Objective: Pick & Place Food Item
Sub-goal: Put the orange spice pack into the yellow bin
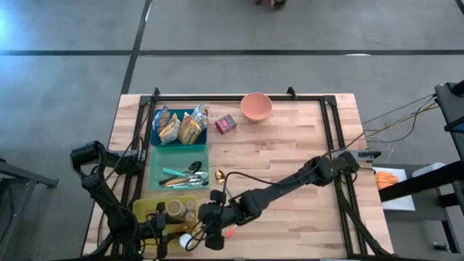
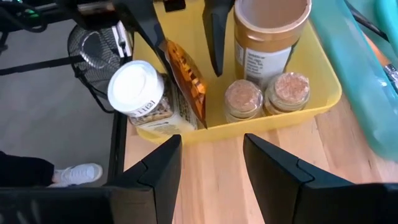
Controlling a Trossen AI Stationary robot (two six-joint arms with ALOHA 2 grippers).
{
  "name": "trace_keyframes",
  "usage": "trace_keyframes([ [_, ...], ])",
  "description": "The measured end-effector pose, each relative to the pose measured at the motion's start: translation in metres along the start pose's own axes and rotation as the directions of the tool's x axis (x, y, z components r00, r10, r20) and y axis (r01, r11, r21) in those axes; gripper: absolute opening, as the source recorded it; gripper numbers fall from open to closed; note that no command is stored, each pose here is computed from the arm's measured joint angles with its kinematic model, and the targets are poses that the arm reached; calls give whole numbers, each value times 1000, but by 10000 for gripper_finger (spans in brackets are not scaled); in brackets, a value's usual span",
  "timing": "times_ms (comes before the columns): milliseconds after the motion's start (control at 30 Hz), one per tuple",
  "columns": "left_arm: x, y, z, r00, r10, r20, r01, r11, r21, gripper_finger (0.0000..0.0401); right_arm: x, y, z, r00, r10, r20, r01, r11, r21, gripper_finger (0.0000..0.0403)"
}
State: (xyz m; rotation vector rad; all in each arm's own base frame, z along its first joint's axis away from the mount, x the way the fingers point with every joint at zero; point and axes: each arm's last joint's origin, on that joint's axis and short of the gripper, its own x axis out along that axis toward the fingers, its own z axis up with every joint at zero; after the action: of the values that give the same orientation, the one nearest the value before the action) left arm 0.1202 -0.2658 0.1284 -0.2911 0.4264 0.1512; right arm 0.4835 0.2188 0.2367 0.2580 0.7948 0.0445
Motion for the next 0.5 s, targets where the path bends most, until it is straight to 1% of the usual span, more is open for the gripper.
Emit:
trace_keyframes([
  [367, -6, -3, 13, 1000, -24, 11, 25, 999, -36, 192, 0, 0, 0, 1000, -2, -5, 2, 1000, -1, 170],
  [500, -9, -3, 20, 999, -28, 34, 29, 999, -26, 192, 0, 0, 0, 1000, -2, -4, 2, 1000, -1, 170],
])
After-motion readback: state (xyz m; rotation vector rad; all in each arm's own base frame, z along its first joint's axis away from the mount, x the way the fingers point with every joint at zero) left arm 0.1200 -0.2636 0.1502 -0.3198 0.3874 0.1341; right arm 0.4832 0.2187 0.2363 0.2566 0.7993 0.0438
